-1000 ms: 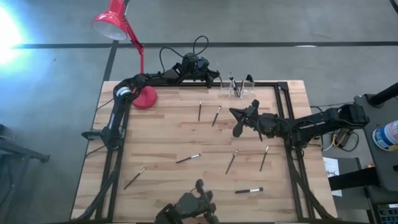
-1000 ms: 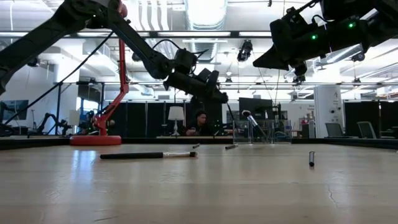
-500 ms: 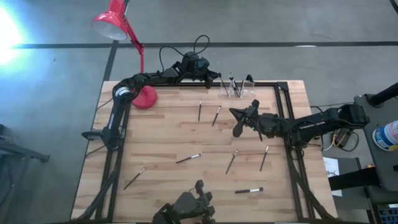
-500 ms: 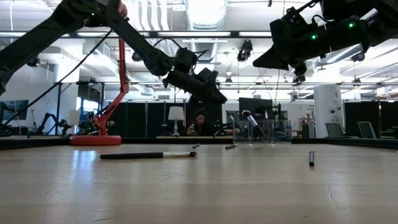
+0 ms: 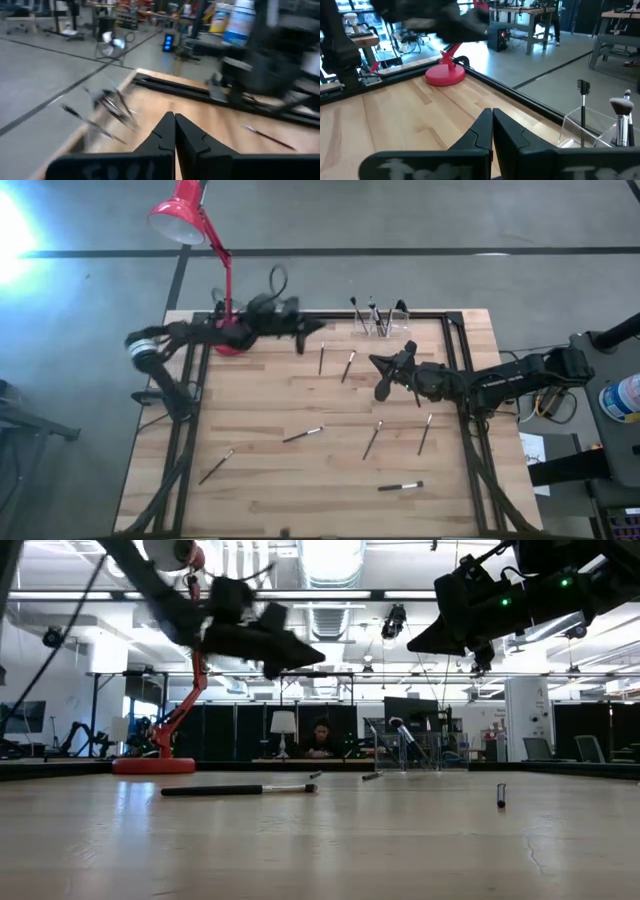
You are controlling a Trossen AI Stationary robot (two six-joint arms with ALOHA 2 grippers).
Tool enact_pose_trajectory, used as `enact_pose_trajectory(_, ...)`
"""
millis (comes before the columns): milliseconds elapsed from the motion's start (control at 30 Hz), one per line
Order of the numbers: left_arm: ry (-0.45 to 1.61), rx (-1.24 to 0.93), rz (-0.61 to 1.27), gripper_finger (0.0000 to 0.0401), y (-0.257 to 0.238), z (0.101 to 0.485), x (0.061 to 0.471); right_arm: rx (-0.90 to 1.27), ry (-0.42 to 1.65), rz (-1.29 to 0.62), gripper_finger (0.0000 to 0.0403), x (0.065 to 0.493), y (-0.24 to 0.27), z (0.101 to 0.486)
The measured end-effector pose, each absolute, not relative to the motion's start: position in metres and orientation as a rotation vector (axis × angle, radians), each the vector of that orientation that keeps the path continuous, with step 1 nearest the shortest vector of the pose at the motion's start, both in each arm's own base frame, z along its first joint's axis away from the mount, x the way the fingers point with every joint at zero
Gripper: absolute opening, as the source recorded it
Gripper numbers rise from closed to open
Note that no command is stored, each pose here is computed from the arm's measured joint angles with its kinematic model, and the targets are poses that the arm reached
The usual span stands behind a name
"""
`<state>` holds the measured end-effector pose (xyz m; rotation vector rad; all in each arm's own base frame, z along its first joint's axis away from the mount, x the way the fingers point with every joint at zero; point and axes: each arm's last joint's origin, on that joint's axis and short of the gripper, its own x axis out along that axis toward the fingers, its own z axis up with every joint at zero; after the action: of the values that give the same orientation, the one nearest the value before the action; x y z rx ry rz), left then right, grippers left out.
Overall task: Put items in baskets/containers
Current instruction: Put the eyeshadow brush into the transparent organizer
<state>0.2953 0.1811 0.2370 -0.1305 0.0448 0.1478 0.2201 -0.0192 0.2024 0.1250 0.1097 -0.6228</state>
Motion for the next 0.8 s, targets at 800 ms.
enact_pose_trajectory(800,-0.211,-0.123,0.198,0.0,0.085,0.195,0.215,0.866,0.48,-0.944,0.0009,0.238,0.075,0.185)
